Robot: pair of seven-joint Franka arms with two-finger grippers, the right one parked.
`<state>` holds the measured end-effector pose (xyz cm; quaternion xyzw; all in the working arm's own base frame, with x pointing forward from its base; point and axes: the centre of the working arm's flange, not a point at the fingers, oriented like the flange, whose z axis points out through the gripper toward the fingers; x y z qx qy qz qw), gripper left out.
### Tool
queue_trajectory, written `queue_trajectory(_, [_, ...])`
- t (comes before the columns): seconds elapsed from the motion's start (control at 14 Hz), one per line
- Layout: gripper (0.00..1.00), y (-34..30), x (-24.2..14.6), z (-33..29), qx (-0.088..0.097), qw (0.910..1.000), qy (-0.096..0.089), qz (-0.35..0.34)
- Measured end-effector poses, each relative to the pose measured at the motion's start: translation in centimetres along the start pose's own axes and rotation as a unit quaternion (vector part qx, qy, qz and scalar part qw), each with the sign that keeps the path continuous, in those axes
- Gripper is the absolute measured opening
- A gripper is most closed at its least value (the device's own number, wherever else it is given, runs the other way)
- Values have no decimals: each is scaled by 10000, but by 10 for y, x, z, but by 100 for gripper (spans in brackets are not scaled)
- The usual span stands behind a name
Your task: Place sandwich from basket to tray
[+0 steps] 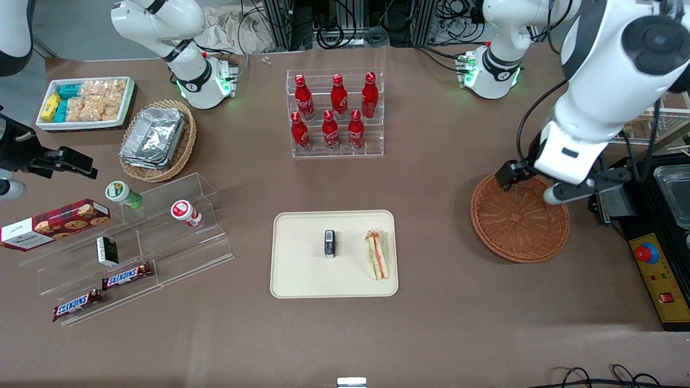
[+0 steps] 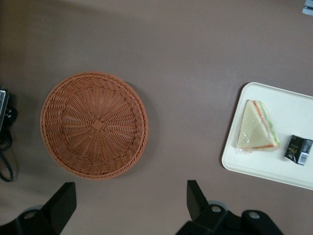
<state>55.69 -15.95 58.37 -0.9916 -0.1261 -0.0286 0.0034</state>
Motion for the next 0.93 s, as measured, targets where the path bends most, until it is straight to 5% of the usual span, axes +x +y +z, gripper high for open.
queue_trajectory(0.29, [100,-43,-10,-4,26,9995,238,206])
queue_trajectory(0.57, [100,-112,14,-9,118,9991,49,408])
queue_trajectory(0.93, [100,-118,34,-16,54,9987,-153,492])
